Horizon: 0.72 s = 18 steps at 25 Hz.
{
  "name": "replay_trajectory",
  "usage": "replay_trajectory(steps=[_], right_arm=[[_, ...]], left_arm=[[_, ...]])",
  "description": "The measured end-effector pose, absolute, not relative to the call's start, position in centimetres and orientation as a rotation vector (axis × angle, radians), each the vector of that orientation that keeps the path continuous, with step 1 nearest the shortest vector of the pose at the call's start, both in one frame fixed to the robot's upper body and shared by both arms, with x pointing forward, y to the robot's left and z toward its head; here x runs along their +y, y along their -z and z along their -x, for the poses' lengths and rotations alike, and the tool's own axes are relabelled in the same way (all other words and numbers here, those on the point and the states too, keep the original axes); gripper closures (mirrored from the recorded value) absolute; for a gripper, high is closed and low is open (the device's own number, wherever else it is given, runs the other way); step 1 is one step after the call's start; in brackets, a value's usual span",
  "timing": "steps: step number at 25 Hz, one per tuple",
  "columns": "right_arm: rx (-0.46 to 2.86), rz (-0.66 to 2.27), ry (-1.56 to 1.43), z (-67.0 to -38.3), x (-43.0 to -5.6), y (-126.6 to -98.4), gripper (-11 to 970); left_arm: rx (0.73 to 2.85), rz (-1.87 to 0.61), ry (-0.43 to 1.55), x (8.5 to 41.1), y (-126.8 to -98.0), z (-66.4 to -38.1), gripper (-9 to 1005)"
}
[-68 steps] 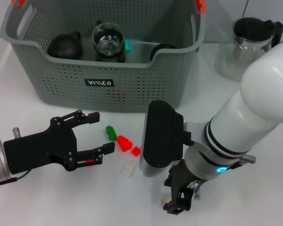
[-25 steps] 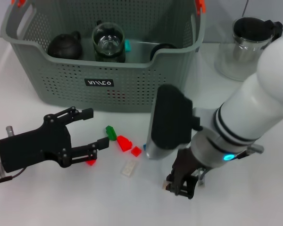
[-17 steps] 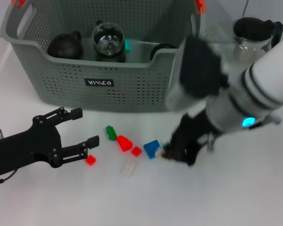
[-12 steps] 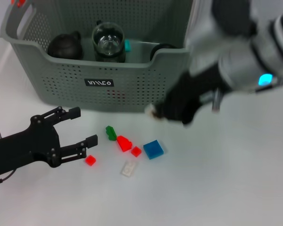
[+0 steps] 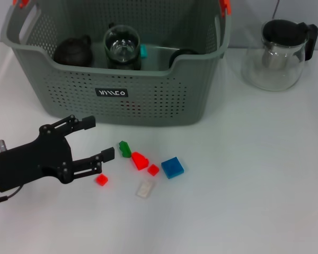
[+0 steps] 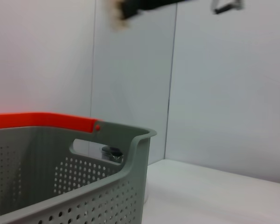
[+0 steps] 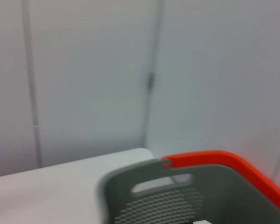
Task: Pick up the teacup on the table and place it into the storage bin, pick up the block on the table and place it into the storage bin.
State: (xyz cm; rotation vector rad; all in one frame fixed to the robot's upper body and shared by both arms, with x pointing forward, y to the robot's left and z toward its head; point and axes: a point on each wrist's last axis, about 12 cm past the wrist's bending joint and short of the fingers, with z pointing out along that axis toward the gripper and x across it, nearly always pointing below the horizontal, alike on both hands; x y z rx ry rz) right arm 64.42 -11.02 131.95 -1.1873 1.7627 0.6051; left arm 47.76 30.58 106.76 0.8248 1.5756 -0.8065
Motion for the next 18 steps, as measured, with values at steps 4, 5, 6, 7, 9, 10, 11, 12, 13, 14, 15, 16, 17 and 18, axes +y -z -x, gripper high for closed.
replay_trajectory(steps=[4, 5, 6, 7, 9, 10, 11, 12, 13, 14, 15, 16, 17, 18], right_arm=[[1.811, 1.148, -0.546, -66.7, -11.0, -130.8, 757], [1.824, 1.140, -0.527, -67.1, -11.0, -130.5, 752], [1.839, 1.128, -0.501, -67.6, -11.1, -130.1, 747], [1.849, 1.115, -0.474, -68.0, -11.3, -129.8, 741], [1.858, 1.099, -0.430, -68.5, -11.6, -129.4, 730], [1.857, 1.099, -0.415, -68.6, -11.7, -129.2, 725], [1.854, 1.101, -0.405, -68.6, -11.8, -129.0, 693], [1.847, 1.107, -0.402, -68.5, -11.9, -128.9, 662], [1.834, 1.112, -0.404, -68.3, -12.0, -128.9, 630], [1.817, 1.118, -0.409, -68.1, -12.1, -129.1, 598], [1.791, 1.131, -0.433, -67.6, -12.3, -129.2, 567], [1.761, 1.148, -0.460, -66.9, -12.5, -129.4, 535], [1.732, 1.178, -0.502, -66.1, -12.8, -129.4, 504], [1.701, 1.212, -0.546, -65.2, -13.0, -129.4, 472]], left_arm=[[1.571, -0.826, 0.816, 30.3, -106.8, -47.9, 153], [1.569, -0.826, 0.819, 30.2, -106.8, -48.0, 153], [1.568, -0.824, 0.823, 30.1, -106.7, -48.0, 153], [1.568, -0.823, 0.827, 30.0, -106.7, -48.0, 153], [1.568, -0.821, 0.832, 29.9, -106.7, -48.2, 153], [1.568, -0.822, 0.832, 29.9, -106.7, -48.2, 153], [1.568, -0.822, 0.832, 29.9, -106.7, -48.3, 153], [1.569, -0.822, 0.831, 29.9, -106.7, -48.3, 153], [1.569, -0.822, 0.830, 29.9, -106.7, -48.3, 153], [1.568, -0.821, 0.829, 29.9, -106.7, -48.3, 153], [1.567, -0.821, 0.829, 29.9, -106.7, -48.4, 153], [1.565, -0.821, 0.831, 29.9, -106.7, -48.4, 153], [1.564, -0.820, 0.832, 29.9, -106.8, -48.4, 153], [1.562, -0.820, 0.835, 29.9, -106.8, -48.4, 153]])
